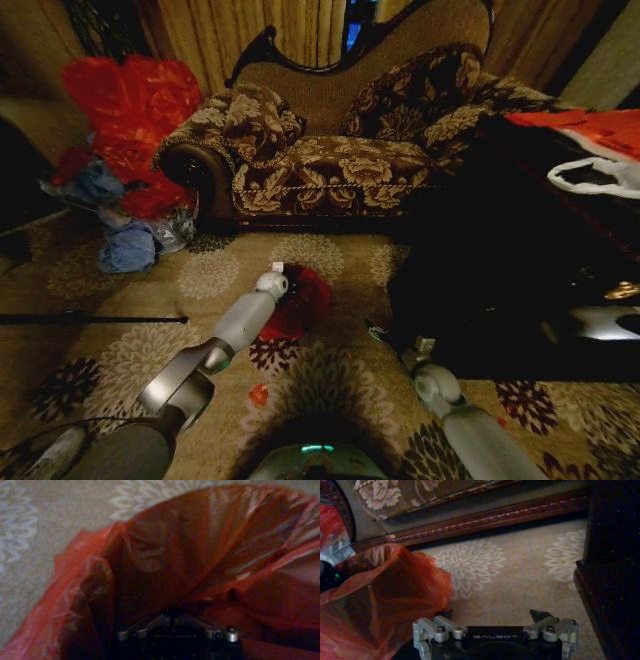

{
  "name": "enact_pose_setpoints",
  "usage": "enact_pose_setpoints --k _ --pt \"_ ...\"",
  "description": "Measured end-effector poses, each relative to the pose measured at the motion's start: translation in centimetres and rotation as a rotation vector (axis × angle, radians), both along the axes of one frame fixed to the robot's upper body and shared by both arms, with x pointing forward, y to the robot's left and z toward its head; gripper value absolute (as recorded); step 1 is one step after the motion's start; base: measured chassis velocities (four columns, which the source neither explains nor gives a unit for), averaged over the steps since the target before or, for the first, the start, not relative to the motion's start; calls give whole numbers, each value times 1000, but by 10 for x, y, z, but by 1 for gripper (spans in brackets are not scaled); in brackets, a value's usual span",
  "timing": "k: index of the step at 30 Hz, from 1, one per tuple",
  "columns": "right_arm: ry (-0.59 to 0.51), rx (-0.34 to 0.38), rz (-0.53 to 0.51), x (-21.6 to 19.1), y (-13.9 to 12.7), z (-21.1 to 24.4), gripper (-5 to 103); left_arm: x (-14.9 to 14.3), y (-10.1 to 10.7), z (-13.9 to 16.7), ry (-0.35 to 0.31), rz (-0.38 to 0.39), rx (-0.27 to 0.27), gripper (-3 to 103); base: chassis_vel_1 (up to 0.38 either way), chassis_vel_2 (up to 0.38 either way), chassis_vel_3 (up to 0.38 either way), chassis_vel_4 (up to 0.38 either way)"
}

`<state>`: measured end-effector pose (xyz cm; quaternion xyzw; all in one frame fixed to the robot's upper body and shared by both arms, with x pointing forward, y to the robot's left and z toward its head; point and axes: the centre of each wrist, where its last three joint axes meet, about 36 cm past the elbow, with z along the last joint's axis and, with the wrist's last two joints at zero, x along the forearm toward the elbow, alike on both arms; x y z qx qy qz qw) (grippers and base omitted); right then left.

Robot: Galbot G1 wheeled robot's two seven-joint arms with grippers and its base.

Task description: Place a garbage bag over the trash bin.

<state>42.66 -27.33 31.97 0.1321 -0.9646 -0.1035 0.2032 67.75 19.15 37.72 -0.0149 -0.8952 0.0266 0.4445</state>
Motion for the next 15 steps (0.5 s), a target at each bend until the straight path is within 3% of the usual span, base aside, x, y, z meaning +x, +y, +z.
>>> enact_pose_setpoints --k 7,15 --pt "4 -1 5 3 1 -3 100 -3 -14 -7 7 -25 -11 0 0 0 0 0" --pt "1 8 12 4 7 -2 100 -6 -49 -22 6 -80 -47 0 0 0 0 0"
